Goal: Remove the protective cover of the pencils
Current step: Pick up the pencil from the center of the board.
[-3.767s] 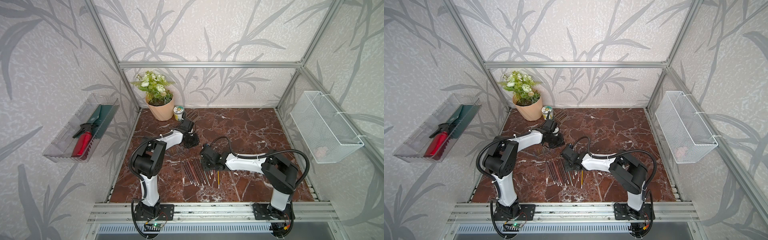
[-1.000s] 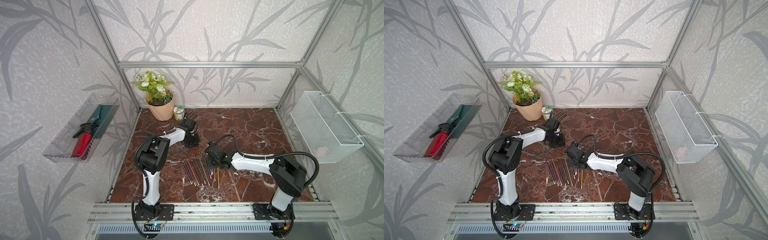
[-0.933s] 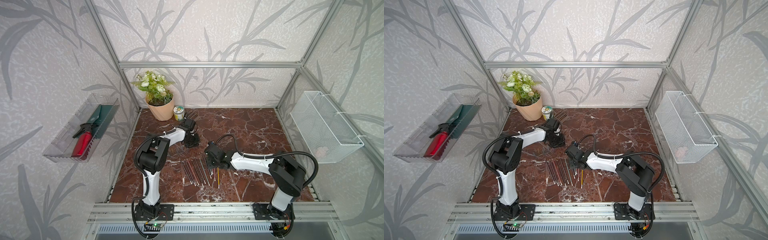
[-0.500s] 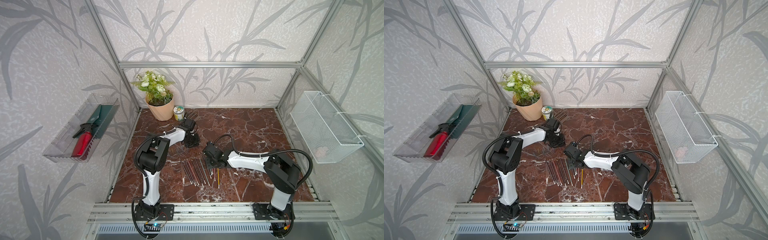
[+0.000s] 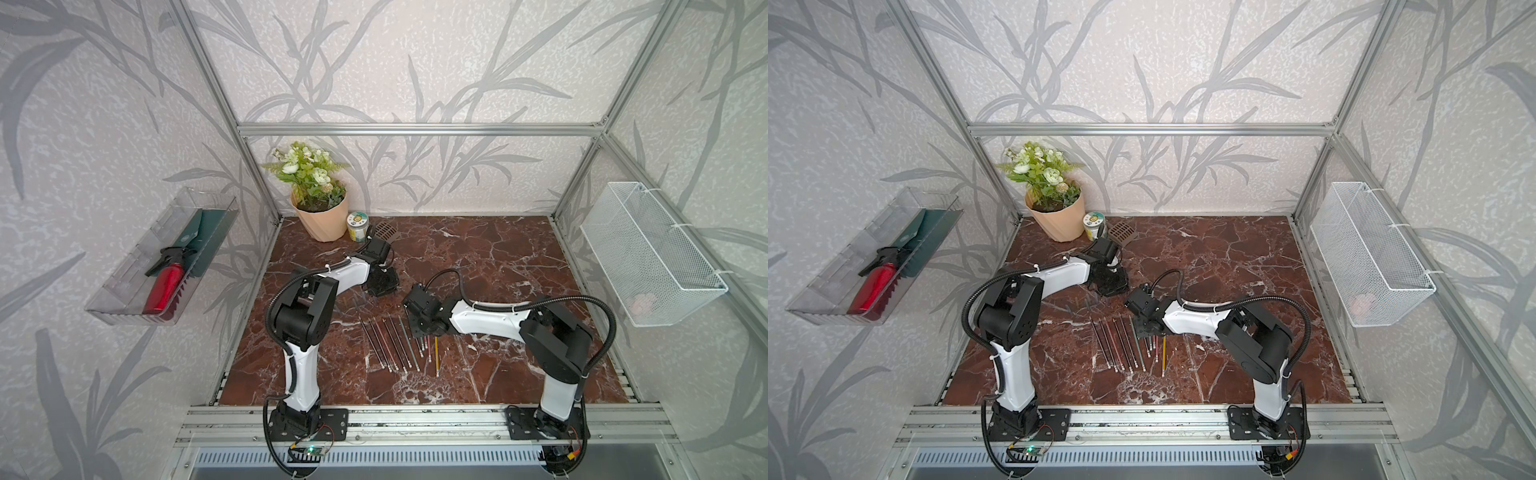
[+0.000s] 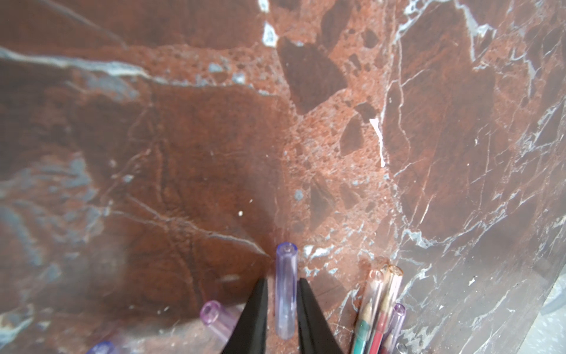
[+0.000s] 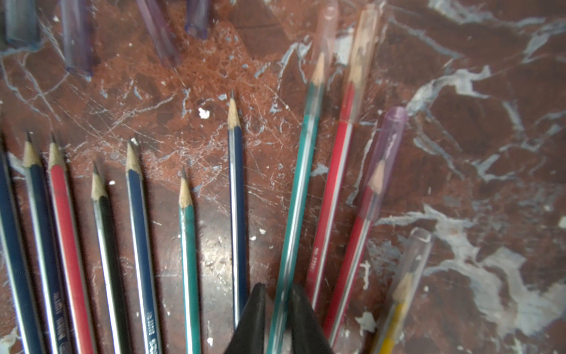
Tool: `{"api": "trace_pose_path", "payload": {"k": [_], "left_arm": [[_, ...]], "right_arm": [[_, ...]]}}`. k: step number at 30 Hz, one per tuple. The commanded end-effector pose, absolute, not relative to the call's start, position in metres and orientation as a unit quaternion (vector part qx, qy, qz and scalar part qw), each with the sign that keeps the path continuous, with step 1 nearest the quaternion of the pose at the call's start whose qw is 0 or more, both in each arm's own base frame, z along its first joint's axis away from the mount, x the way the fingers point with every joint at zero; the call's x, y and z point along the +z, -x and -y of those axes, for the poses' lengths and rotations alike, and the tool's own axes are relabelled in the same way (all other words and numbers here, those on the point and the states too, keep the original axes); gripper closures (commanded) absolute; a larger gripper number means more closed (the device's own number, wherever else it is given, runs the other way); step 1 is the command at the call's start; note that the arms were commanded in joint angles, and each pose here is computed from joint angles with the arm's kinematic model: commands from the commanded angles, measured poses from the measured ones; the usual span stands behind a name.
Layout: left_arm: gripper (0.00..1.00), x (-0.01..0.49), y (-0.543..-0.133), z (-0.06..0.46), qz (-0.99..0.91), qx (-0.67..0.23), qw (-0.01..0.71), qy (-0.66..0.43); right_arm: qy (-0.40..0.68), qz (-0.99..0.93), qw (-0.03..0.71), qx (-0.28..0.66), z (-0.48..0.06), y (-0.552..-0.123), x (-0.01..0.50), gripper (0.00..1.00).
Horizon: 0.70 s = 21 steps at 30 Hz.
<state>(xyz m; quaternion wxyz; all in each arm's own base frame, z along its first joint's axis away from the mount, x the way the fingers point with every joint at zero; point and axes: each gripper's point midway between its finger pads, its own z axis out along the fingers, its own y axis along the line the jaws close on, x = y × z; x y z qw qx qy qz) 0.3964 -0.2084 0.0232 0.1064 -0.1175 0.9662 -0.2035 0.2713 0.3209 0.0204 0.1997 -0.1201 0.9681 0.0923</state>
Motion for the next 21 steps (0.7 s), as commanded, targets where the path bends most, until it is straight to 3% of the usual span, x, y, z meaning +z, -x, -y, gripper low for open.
{"api": "trace_pose_path", "payload": {"k": [1,8,21], "left_arm": [[0.77,0.036,-0.395,0.206,-0.965,-0.201,0.123,0.116],[0.75,0.044,-0.396,0.206,-0.961,-0.210,0.139,0.114],[0.74,0.065,-0.395,0.200,-0.952,-0.218,0.180,0.116]], "right_arm": [[0.118,-0.972,0.193,0.066,-0.314,-0.275,0.015,0.81],[0.118,-0.973,0.187,0.059,-0.315,-0.275,0.010,0.81],[0.117,-0.973,0.187,0.065,-0.317,-0.275,0.010,0.91]]}}
